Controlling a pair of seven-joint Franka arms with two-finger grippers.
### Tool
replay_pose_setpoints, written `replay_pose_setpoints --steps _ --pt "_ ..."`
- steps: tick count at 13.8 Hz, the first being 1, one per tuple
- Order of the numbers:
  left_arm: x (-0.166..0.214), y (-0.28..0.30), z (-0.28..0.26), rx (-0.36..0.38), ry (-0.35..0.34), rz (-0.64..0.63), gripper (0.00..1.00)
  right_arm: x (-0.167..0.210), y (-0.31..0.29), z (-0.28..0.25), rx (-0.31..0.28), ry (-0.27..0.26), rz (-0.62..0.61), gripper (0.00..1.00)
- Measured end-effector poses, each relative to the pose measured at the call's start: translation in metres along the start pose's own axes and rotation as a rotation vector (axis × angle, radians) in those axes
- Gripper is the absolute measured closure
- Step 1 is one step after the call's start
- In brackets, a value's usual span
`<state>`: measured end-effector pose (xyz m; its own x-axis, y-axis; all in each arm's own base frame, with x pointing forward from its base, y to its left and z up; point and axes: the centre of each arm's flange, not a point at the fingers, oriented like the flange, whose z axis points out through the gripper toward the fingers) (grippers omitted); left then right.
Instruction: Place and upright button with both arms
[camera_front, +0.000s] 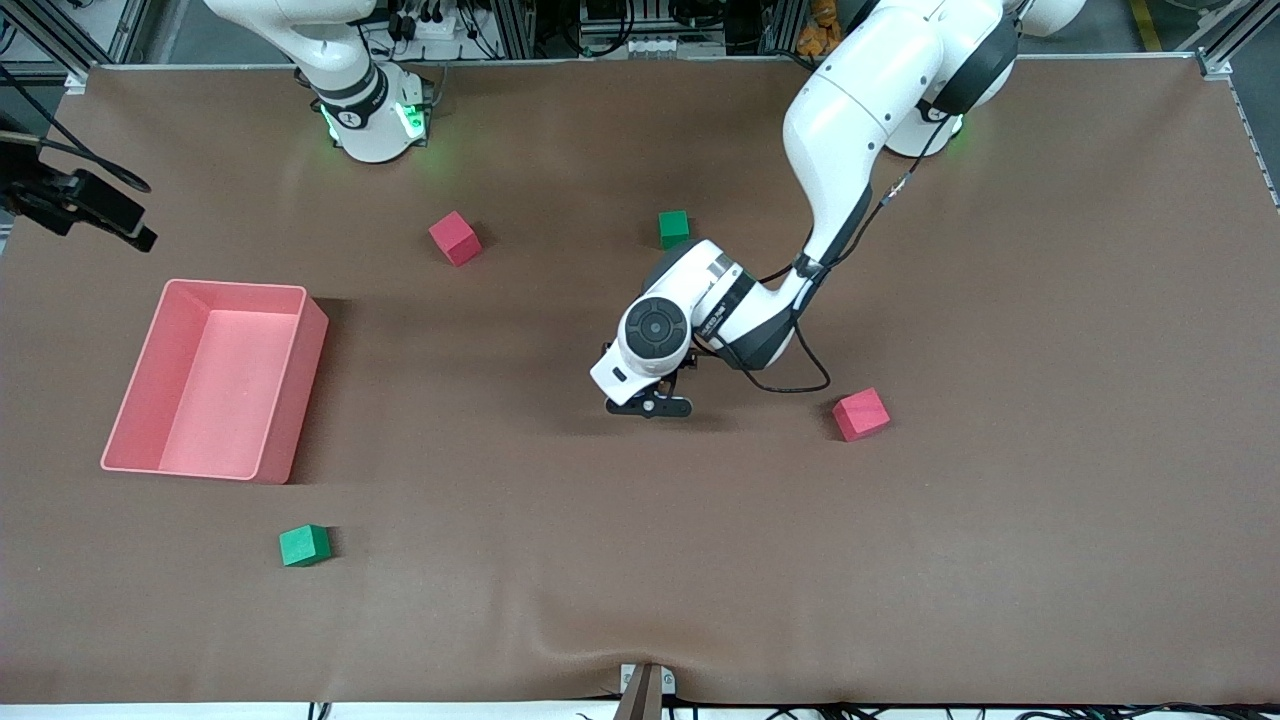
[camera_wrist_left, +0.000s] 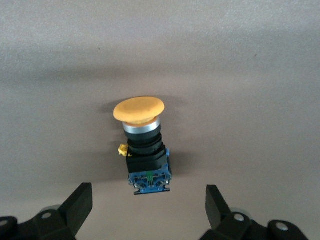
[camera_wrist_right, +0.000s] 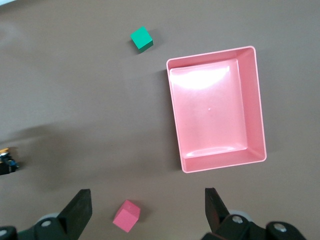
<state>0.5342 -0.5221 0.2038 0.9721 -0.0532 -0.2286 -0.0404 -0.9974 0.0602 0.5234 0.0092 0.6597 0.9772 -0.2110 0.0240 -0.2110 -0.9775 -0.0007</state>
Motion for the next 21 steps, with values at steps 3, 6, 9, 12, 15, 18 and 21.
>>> replay_pose_setpoints --steps 3,6,9,12,15,18,21 --pt "0.002 -0.001 0.005 0.001 -0.004 -0.003 0.11 -0.001 -0.006 -0.004 -0.010 0.018 -0.011 0.00" --pt "0.005 -0.003 0.009 0.002 -0.006 -0.007 0.24 0.003 -0.005 -0.012 -0.006 0.036 -0.008 0.00" --pt "0.007 -0.005 0.008 0.000 -0.005 -0.012 0.28 0.005 -0.005 -0.013 -0.005 0.040 -0.008 0.00" --pt "0.008 -0.006 0.012 0.001 -0.009 -0.015 0.36 0.007 -0.005 -0.014 -0.004 0.043 -0.007 0.00" --pt "0.008 -0.006 0.015 -0.006 -0.014 -0.020 0.37 0.009 -0.005 -0.011 -0.005 0.038 -0.007 0.00" --pt "0.009 -0.006 0.018 -0.011 -0.015 -0.023 0.37 0.010 -0.004 -0.010 -0.005 0.037 -0.003 0.00" --pt "0.010 -0.007 0.018 -0.012 -0.016 -0.024 0.42 0.011 -0.002 -0.009 -0.005 0.036 0.000 0.00"
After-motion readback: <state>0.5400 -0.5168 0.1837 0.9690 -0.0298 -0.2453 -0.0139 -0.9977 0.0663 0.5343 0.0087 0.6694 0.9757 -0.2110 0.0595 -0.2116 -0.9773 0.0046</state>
